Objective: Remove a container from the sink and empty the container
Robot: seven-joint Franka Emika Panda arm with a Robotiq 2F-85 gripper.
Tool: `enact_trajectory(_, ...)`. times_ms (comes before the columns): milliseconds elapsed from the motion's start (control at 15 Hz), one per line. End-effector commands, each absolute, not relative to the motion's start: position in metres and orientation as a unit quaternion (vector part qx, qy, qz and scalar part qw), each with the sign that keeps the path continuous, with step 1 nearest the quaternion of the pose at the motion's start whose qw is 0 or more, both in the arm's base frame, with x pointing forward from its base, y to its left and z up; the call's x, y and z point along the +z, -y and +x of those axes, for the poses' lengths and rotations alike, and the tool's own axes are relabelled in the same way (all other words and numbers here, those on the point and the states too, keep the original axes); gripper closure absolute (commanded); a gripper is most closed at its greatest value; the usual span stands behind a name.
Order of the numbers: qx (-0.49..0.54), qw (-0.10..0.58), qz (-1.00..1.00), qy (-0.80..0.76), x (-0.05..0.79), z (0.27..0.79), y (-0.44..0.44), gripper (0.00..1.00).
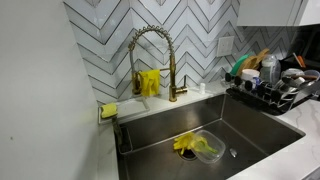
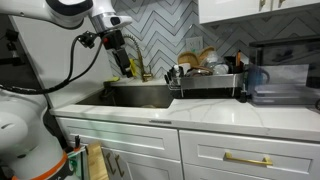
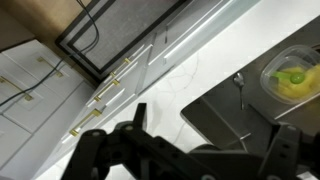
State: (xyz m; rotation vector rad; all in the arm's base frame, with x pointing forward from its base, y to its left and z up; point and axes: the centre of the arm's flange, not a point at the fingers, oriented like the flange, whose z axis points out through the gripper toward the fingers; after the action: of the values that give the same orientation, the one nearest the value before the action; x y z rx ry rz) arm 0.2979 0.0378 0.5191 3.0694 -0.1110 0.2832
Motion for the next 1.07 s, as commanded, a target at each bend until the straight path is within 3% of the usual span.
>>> enact_trajectory(0, 0.085, -0.014, 0.996, -0.021, 0.505, 0.358, -0.083, 0.0)
enact_trajectory(267, 0.057, -0.046, 0.994, -0.085, 0.492, 0.404, -0.151, 0.0)
enact_trajectory(733, -0.019, -0.036, 0.991, -0.125, 0.444, 0.469, -0.255, 0.0)
enact_trajectory(800, 0.008, -0.041, 0.992, -0.123, 0.451, 0.443, -0.228, 0.0)
enact_trajectory(1000, -0.001, -0.044, 0.991, -0.124, 0.441, 0.452, -0.235, 0.0)
